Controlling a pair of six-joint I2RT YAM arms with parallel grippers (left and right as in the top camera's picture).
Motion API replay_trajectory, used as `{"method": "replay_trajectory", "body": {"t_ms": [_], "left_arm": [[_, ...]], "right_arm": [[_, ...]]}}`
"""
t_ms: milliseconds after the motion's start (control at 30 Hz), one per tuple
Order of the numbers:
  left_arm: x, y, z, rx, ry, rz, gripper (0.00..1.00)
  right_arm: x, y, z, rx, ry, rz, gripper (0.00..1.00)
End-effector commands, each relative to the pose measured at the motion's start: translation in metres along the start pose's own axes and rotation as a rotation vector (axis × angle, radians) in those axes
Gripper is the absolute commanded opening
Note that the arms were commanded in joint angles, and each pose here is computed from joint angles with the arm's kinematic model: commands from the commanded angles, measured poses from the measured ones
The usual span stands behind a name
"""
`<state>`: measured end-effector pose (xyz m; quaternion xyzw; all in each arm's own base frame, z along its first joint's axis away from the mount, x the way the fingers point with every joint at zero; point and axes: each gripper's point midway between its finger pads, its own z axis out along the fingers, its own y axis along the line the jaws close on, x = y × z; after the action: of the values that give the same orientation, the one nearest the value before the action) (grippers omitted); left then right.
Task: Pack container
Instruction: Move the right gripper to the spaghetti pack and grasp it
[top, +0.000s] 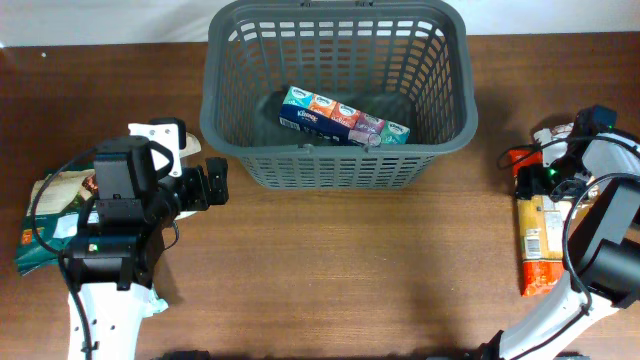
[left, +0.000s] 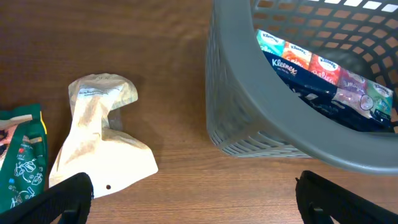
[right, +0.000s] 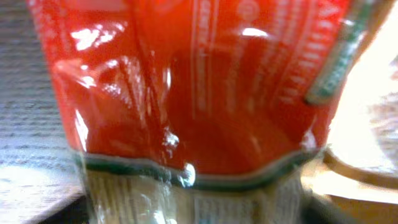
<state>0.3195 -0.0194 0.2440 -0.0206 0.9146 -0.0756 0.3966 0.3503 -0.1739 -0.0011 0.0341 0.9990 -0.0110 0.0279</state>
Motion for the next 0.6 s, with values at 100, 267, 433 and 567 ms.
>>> {"method": "replay_trajectory", "body": {"t_ms": [100,267,433,567], "left_arm": [[-0.004,-0.002,-0.001,0.014,-0.008,0.02,0.99],[-0.004,-0.003,-0.001,0.014,-0.008,0.02,0.99],[-0.004,-0.003,-0.001,0.014,-0.008,0.02,0.99],[-0.004,-0.003,-0.001,0.014,-0.009,0.02,0.99]], "right_arm": [[0.01,0.013,0.029,-0.062,0.052,0.044,0.04],[0.007,0.011,0.029,-0.056,0.042,0.077,0.04],[0.003,0.01,0.026,-0.05,0.025,0.143,0.04],[-0.013,0.005,0.001,-0.035,-0.046,0.182,0.04]]}}
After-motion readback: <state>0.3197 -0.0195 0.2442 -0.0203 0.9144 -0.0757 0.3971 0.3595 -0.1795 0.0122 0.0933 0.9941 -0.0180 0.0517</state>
